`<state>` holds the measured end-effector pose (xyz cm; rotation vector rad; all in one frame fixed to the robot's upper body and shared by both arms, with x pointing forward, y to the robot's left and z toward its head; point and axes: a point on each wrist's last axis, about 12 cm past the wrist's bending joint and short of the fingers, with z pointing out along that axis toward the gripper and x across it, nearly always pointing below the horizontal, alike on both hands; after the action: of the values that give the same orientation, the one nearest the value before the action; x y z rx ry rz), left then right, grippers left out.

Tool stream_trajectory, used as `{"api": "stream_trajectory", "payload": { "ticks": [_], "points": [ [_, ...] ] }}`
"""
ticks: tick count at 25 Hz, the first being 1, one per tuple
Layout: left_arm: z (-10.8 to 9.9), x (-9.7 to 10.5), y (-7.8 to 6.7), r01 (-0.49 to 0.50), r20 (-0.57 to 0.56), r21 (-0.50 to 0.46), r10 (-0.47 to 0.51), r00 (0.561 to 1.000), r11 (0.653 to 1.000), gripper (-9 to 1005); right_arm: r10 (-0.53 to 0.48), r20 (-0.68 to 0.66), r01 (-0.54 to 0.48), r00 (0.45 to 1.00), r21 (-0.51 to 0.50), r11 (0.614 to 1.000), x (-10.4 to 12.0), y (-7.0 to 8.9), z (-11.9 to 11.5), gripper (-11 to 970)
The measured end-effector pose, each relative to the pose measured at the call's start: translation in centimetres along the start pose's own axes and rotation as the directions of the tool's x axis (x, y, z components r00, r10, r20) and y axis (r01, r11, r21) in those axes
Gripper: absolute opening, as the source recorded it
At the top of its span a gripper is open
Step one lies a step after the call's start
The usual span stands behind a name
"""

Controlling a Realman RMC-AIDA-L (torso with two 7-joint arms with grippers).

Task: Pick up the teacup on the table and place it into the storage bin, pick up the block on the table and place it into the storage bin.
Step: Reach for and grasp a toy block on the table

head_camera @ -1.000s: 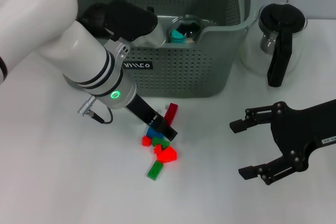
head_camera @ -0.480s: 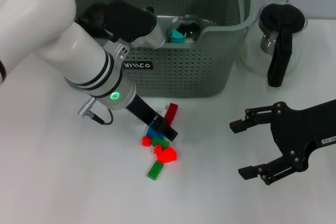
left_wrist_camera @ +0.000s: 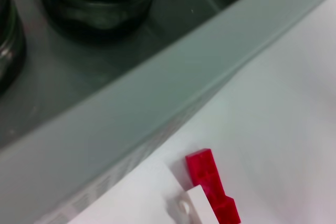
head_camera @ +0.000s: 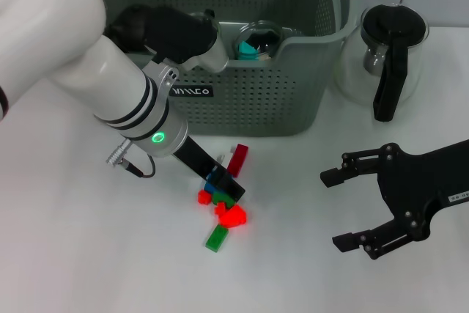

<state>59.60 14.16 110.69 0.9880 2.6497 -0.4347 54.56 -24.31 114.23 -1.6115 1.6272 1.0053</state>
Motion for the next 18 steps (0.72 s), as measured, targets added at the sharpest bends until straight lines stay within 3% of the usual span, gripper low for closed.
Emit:
{"api": "stream_trajectory", "payload": {
  "ticks": [18],
  "points": [
    [0.1,-0.4,-1.6,-0.029,0.017,0.114,0.028,0.999,0.993,792,0.0,0.002,0.0,1.0,0.002,1.0,0.0,0.1,0.0,928]
  ]
}}
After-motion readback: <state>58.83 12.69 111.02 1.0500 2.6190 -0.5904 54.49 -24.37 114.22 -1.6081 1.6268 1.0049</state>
